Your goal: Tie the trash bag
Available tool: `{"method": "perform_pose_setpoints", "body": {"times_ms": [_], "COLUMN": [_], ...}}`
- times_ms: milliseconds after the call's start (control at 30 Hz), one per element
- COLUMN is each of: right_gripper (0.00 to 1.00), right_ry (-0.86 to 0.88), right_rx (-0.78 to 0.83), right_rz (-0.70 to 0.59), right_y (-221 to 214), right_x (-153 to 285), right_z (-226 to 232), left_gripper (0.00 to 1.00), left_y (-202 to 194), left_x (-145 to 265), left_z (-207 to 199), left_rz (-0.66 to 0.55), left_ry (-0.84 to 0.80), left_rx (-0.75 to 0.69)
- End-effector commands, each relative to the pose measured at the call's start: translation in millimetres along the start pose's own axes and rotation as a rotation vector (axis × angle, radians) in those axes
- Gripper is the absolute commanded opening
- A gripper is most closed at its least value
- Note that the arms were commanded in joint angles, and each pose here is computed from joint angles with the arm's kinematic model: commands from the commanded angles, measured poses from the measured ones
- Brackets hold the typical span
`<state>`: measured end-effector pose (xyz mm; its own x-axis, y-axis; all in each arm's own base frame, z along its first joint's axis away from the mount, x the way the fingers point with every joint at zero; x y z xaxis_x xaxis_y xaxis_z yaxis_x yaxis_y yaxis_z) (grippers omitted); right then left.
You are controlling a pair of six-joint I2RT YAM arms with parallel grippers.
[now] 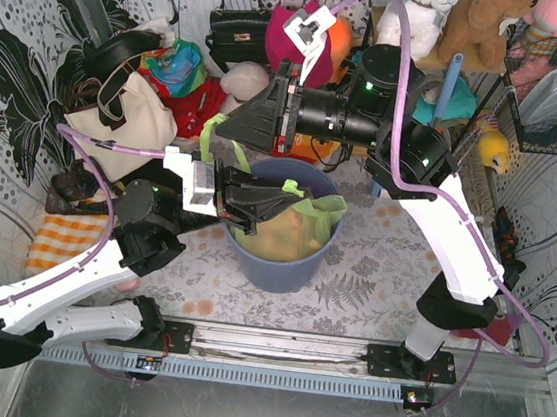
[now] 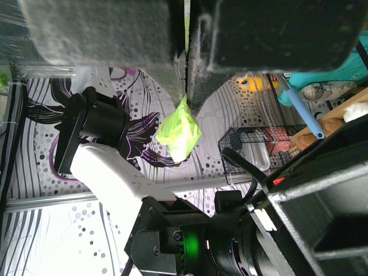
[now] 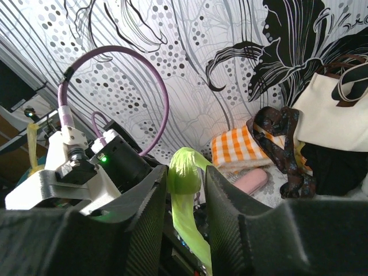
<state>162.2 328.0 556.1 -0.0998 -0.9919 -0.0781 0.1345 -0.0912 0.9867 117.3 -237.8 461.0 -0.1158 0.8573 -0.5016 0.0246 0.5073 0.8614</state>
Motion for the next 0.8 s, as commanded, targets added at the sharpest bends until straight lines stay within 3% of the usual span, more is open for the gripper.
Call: {"method": "perform_pose_setpoints", "body": {"times_ms": [0, 133, 533, 767], "right_gripper": [0.28, 0.00, 0.00, 0.00], "right_ry": [0.002, -0.016, -0.136, -0.381], "right_rx": [0.044, 0.055, 0.069, 0.045], "right_rz": [-0.046, -0.070, -0.195, -0.146], "right_y": [12, 18, 42, 27], "right_x": [3, 4, 7, 26], "right_z": [6, 5, 0, -17], "left_gripper": [0.00, 0.00, 0.00, 0.00], "left_y": [14, 15, 42, 38], "left_x": [-1, -3, -20, -12], "left_z": [-6, -6, -2, -1], "left_rz": [-0.061, -0.065, -0.104, -0.115], "left_ry": [-0.030, -0.032, -0.020, 0.012], "left_rx": [-0.025, -0.031, -0.119, -0.113]}}
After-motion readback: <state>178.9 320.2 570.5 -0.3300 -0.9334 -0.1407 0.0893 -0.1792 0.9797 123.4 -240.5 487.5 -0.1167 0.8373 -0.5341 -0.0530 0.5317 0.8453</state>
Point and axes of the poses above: each gripper's point midway between its finger pads, its own x axis back along the fingers, its own z axis along the line the jaws close on, y = z × x, the point moved 8 cm from there along x, back along the fingers, and after that the axes turned 15 degrees about x, right-handed, at the moved point
